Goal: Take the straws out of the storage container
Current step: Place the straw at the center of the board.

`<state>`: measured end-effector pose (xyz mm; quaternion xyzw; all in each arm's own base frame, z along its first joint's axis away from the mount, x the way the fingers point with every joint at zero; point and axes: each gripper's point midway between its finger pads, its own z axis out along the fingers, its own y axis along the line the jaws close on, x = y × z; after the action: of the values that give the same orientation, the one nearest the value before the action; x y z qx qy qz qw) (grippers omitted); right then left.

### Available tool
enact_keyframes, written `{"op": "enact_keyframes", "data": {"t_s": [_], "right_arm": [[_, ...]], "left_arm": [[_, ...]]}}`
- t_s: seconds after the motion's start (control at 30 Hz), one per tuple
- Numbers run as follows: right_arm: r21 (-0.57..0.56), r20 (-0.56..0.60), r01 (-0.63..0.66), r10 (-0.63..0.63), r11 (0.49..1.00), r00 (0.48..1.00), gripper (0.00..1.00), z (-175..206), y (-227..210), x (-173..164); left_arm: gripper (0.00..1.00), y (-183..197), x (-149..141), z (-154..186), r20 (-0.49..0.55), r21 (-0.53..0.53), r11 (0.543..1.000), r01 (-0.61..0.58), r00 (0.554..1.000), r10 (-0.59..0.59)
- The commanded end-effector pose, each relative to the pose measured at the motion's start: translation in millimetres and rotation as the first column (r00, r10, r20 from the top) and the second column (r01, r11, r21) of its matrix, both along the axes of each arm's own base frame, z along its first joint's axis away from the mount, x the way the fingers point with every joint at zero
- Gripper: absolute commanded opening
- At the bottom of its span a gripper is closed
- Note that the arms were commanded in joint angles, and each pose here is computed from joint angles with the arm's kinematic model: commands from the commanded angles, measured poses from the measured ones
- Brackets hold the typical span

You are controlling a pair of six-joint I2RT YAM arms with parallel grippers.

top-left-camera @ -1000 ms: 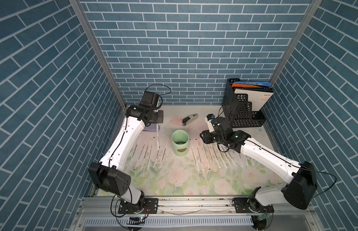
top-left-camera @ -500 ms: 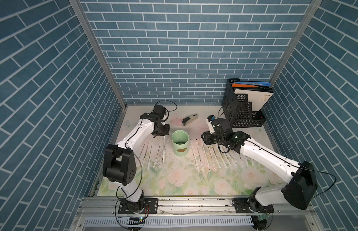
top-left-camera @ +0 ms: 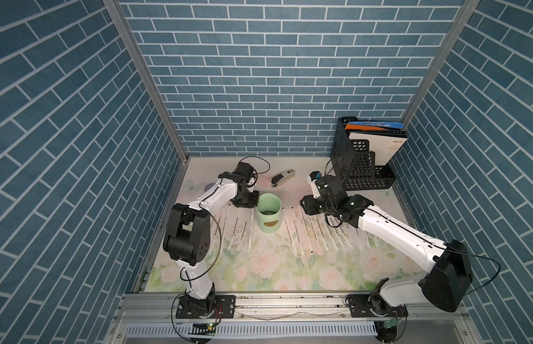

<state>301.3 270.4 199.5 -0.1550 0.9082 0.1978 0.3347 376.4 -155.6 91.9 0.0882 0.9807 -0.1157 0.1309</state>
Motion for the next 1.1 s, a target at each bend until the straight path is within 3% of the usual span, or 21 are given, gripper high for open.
{"op": "enact_keyframes", "data": {"t_s": [0.0, 0.37, 1.07], "right_arm": [[-0.031, 0.003, -0.006, 0.006, 1.000, 1.000, 0.48, -7, -4, 2], [-0.026, -0.008, -0.005, 0.005, 1.000, 1.000, 0.48, -13, -4, 1], [-0.020, -0.006, -0.004, 0.004, 1.000, 1.000, 0.49, -13, -6, -2]], "left_arm": [[0.00, -3, -7, -22, -0.051, 0.022, 1.000, 0.022, 0.998, -0.021], [0.00, -11, -12, -30, -0.063, -0.001, 1.000, 0.018, 0.998, -0.018], [0.00, 25, -35, -65, -0.133, 0.167, 0.986, 0.031, 0.991, -0.009]]}}
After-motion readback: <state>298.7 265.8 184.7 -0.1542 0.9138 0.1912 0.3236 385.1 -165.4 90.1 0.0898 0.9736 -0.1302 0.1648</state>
